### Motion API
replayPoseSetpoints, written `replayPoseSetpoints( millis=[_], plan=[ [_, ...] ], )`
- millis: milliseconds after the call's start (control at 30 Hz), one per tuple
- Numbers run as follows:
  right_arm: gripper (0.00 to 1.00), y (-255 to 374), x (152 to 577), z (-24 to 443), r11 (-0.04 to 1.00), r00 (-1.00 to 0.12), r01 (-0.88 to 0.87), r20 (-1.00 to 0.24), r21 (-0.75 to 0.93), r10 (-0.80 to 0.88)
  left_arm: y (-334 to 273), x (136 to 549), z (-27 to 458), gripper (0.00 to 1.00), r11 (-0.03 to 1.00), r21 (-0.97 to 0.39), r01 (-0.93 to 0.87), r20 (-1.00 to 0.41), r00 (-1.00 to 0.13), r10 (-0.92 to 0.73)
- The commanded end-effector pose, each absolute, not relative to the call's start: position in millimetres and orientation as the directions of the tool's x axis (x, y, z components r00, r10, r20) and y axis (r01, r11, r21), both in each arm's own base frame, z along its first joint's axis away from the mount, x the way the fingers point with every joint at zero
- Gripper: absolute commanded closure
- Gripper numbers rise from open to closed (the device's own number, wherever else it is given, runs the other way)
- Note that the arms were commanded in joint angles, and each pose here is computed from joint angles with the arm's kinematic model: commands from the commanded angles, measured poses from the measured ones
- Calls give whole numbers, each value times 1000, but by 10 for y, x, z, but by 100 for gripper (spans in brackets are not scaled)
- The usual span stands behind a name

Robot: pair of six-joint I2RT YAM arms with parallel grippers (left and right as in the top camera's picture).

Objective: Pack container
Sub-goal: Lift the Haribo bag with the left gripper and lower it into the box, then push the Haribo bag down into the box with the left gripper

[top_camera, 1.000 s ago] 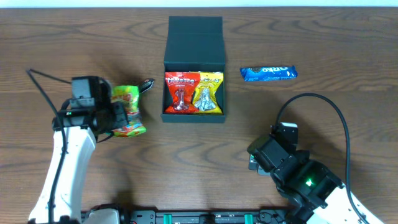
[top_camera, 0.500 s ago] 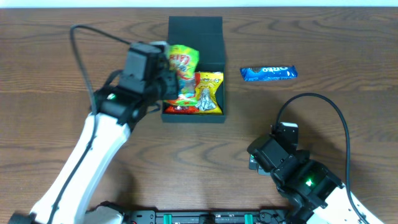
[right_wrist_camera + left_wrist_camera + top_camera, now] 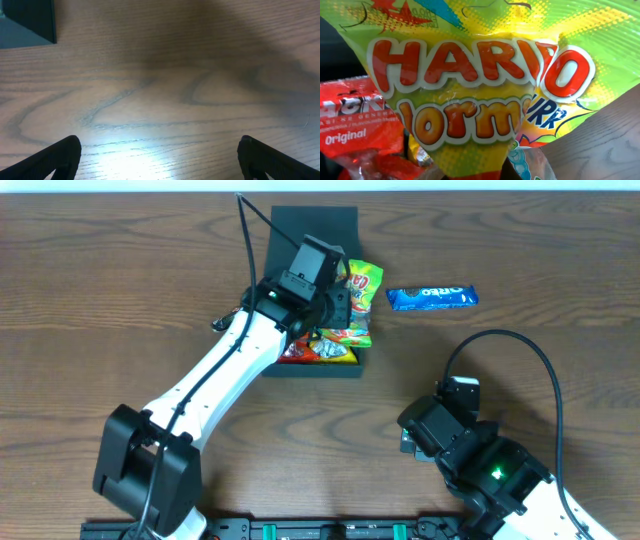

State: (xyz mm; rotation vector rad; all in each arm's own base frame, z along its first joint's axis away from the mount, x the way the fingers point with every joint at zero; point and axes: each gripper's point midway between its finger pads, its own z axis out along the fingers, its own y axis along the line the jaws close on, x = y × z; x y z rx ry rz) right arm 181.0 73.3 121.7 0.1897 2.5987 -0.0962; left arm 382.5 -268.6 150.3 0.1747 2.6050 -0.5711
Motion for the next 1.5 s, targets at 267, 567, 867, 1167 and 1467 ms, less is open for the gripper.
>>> replayPoseSetpoints(
  millis=[267,567,867,1167,1467],
  plan=[
    [1,695,1818,1216,985,-843,164,-526,-49,114,-2621,3890,1048,94,942,-306,138,-378,-926,13],
    [1,690,1818,1217,985,-842,165,-527,-51,114,-2458,3908,887,94,972,-222,81,-364,-931,-6],
    [1,693,1822,1220,985,-841,165,-528,-49,115,-2465,3901,851,94,972,-223,69,-354,-935,-15],
    [1,687,1831,1226,985,-838,167,-533,-52,115,-2500,3885,872,5,970,-234,71,-352,-936,-16],
    [1,686,1830,1226,985,-838,167,-533,-52,114,-2579,4033,1591,5,947,-300,112,-481,-875,-49]
  ],
)
